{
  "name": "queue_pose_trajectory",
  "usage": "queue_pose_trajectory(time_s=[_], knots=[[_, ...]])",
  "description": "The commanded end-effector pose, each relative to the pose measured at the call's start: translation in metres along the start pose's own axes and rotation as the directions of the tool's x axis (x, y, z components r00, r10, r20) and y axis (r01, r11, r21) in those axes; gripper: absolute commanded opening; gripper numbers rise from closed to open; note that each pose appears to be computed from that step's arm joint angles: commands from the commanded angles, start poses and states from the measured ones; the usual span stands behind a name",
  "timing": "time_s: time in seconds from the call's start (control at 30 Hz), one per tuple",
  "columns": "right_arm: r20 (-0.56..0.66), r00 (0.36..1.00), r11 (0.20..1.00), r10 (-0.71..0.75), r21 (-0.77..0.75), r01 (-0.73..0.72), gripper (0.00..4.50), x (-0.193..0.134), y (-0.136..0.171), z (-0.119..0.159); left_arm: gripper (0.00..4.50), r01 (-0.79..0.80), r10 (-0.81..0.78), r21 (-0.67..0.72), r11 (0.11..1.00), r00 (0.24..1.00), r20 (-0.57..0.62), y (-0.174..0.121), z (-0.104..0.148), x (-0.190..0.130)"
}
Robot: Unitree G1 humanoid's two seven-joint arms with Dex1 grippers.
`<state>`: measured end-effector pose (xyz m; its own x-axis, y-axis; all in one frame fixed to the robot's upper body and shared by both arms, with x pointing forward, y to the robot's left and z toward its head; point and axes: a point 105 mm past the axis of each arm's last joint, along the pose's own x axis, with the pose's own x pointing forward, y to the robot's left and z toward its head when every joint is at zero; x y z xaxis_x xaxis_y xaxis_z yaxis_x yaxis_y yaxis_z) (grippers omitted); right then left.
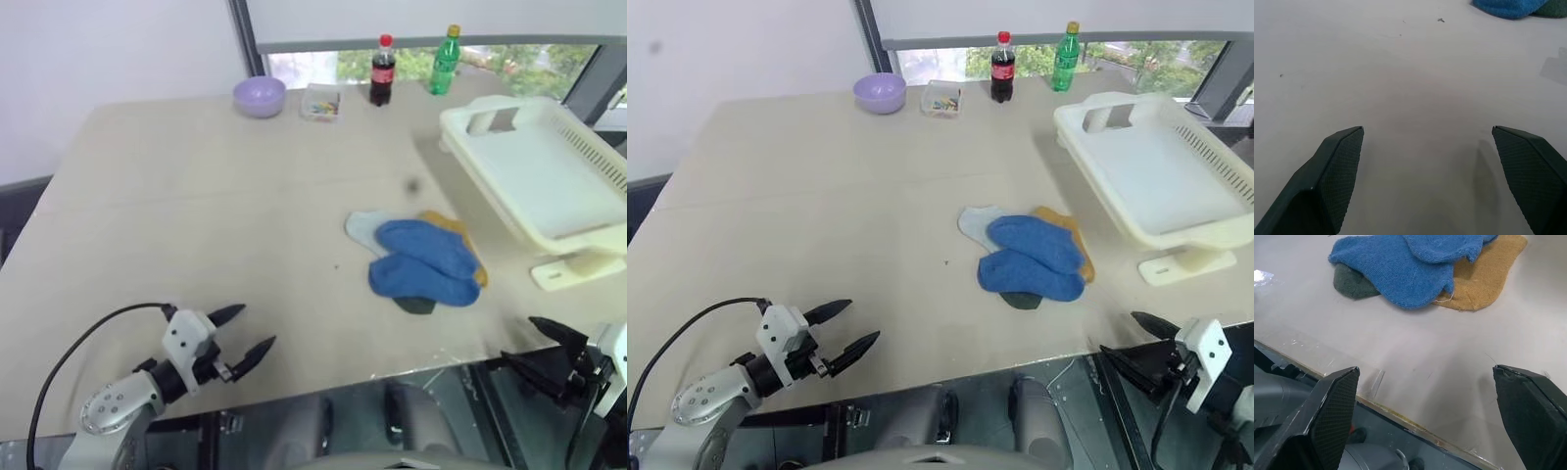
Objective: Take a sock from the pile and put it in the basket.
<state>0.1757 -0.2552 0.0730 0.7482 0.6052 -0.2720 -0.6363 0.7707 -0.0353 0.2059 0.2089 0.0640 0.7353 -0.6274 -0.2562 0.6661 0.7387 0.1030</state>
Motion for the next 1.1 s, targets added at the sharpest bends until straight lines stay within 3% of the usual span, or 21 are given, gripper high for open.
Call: queue_pose_trajectory(time_s=[0.03, 0.23, 0.77, 1.1], knots=[[0.034, 0.999, 0.999, 0.006, -0.050, -0.004, 4.46, 0.003, -0.007, 0.015, 4.50, 0.027, -0.028, 0.030, 0.999, 0.999, 0.037, -0.013, 0.008, -0.017], [0.043, 0.999, 0.996, 0.024, -0.081, -0.021, 4.46, 0.015, -0.015, 0.022, 4.50, 0.029, -0.028, -0.020, 0.999, 0.998, 0.052, -0.034, -0.003, -0.038], [0.035, 0.997, 0.994, 0.062, -0.097, -0.058, 4.46, 0.019, -0.016, 0.031, 4.50, 0.001, 0.001, -0.024, 1.000, 0.997, 0.082, -0.035, -0.024, -0.050], [0.157, 0.975, 0.980, 0.155, -0.149, -0.132, 4.46, 0.059, 0.010, 0.090, 4.50, -0.010, 0.012, -0.022, 1.000, 0.996, 0.088, -0.020, -0.003, -0.041]])
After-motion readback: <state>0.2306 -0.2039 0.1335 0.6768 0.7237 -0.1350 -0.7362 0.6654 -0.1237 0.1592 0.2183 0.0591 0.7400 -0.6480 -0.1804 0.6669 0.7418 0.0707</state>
